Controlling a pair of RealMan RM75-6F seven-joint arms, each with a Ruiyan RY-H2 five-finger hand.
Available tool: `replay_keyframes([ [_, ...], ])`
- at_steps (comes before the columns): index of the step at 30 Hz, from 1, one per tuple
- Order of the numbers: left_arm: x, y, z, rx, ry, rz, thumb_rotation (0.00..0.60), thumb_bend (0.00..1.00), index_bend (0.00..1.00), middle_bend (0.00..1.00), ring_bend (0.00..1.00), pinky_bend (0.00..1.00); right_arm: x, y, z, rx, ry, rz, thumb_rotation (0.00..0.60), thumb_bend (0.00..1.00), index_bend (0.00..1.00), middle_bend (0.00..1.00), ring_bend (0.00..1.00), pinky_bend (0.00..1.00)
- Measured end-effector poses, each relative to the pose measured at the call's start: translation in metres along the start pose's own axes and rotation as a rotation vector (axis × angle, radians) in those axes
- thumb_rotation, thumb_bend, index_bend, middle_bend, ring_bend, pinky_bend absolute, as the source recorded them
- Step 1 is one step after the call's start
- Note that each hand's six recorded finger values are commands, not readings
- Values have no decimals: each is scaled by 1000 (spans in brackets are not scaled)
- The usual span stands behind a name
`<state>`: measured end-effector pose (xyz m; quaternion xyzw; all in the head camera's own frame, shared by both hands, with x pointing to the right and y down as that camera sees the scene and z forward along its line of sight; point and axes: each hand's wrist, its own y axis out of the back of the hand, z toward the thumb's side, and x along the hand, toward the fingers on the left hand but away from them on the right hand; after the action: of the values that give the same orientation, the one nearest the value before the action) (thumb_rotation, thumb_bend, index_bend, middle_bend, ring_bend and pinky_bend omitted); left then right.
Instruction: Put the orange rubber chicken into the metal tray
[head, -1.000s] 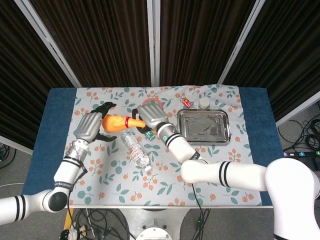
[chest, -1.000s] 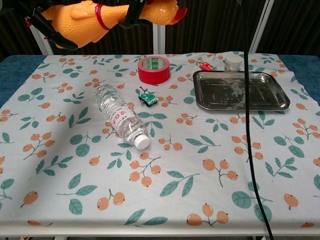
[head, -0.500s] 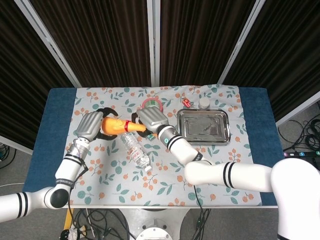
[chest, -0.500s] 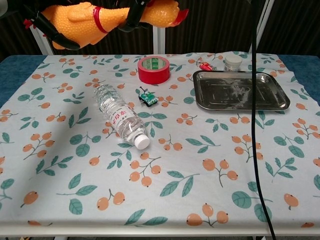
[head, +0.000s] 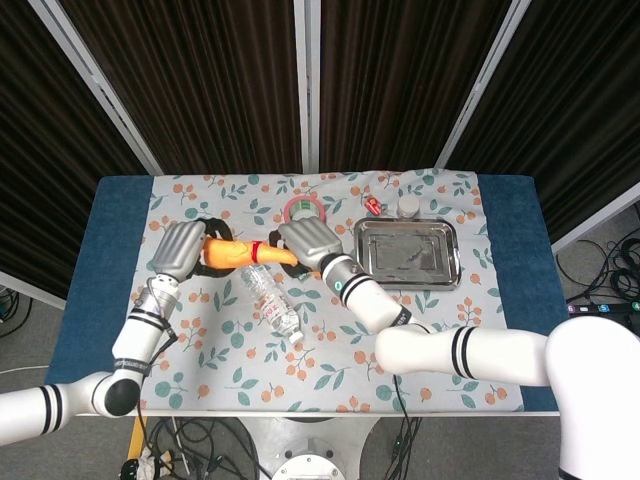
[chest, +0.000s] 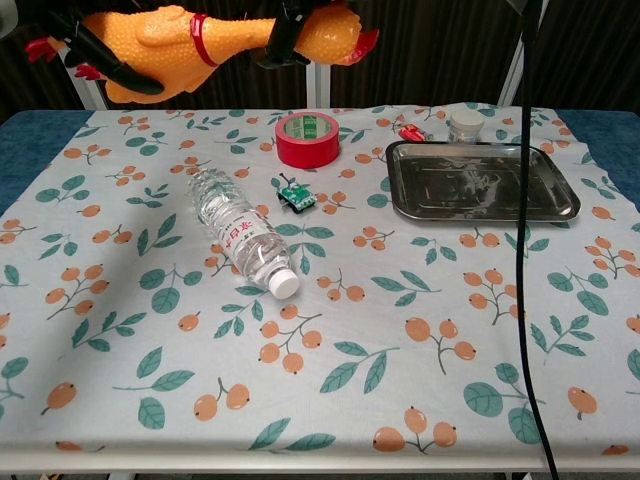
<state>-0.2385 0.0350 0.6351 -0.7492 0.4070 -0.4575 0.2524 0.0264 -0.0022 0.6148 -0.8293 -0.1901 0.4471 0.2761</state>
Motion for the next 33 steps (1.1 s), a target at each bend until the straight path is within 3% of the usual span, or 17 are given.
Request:
replay_keyframes([
  [4,-4,-3,-1,1,5,-34,592,366,322,447,439,608,-1,3,-5,8,-16,-19,600,625,879,759,689,956],
  [6,-7,-4,-2,1,7,-65,542,267,226,335,347,531,-2,3,-6,13,-22,-26,600,625,879,759,688,956],
  [7,-9,-4,-2,-1,8,-80,488,218,205,292,309,497,-3,3,-7,17,-25,-29,600,625,879,759,688,956],
  [10,-10,-2,-2,-24,11,-74,401,166,191,238,253,445,-5,2,-7,23,-32,-33,600,626,879,759,689,956],
  [13,-11,-1,-3,-53,10,-62,360,155,188,229,234,426,-6,0,-6,23,-36,-37,600,626,879,759,689,956],
  [23,-12,-5,-5,-40,7,-80,345,154,188,186,207,418,-9,-4,1,12,-35,-35,600,626,879,759,689,956],
  [26,-11,-7,-6,-21,7,-84,365,154,188,185,205,418,-9,-3,2,5,-33,-34,600,627,879,759,690,957],
  [33,-7,-10,-7,12,20,-92,544,157,210,210,205,421,-7,-3,3,-12,-25,-19,600,626,879,759,692,957],
])
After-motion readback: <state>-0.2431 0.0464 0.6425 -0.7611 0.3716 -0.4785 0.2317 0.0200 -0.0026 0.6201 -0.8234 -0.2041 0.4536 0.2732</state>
